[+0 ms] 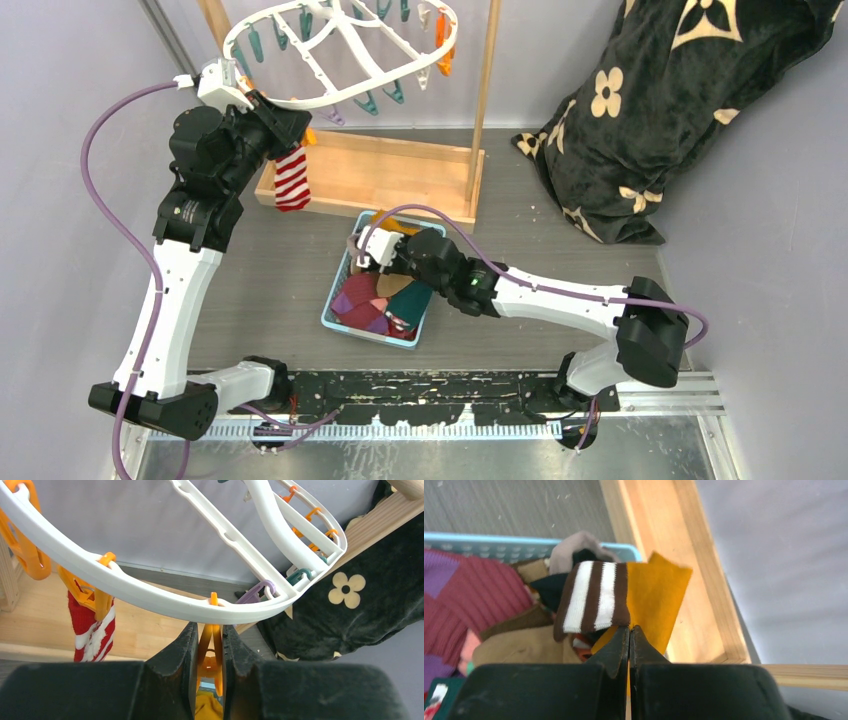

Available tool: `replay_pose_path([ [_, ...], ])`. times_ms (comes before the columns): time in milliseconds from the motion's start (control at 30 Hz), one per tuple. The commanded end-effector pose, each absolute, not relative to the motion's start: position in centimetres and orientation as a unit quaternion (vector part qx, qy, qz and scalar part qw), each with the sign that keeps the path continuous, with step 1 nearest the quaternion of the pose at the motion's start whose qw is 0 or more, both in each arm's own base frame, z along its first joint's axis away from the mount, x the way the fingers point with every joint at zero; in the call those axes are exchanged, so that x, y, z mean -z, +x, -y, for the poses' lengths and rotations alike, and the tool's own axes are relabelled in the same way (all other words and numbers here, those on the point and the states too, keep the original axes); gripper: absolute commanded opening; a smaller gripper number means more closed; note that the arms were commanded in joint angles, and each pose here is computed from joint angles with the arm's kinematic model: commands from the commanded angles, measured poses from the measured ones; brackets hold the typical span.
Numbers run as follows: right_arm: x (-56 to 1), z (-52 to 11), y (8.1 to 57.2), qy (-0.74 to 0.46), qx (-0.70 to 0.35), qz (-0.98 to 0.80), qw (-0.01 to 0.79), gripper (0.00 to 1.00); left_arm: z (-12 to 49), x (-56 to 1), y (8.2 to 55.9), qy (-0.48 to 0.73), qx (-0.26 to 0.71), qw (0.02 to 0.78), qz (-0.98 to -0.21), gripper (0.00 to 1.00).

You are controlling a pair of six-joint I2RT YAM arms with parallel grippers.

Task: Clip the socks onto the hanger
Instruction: Adjust the sock in the bin.

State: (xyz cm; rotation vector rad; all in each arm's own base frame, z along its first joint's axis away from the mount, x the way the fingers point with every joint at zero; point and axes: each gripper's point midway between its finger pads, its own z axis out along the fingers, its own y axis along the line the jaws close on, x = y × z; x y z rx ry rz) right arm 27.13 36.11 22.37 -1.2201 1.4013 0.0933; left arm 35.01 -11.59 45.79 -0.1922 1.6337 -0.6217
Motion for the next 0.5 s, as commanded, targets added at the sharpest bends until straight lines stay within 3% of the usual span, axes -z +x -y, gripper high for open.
replay_pose_path([
  [0, -21.1, -35.6, 26.1, -0.531, -0.057, -0.621, 0.574, 0.01, 11.7, -48.1, 34.3, -0.071, 0.283, 0.66, -0.693, 0.08],
  [100, -20.3, -35.9, 25.1, -0.555, -0.073, -0.616, 0.554, 0.02, 11.8, -48.1, 34.3, -0.071, 0.284, 0.659, -0.693, 0.08],
  [167, -19.5, -35.7, 25.1, -0.575, -0.06, -0.619, 0.532, 0.1, 11.8, -48.1, 34.3, -0.072, 0.285, 0.658, -0.693, 0.08],
  [233, -19.2, -35.5, 25.4, -0.588, -0.044, -0.618, 0.52, 0.31, 11.8, -48.1, 34.3, -0.072, 0.285, 0.659, -0.692, 0.08],
  [300, -19.8, -35.4, 26.1, -0.578, -0.029, -0.618, 0.532, 0.44, 11.8, -48.2, 34.3, -0.072, 0.286, 0.658, -0.692, 0.09],
  [467, -21.6, -34.5, 28.0, -0.552, 0.021, -0.61, 0.568, 0.48, 11.8, -48.2, 34.3, -0.071, 0.286, 0.659, -0.692, 0.08],
])
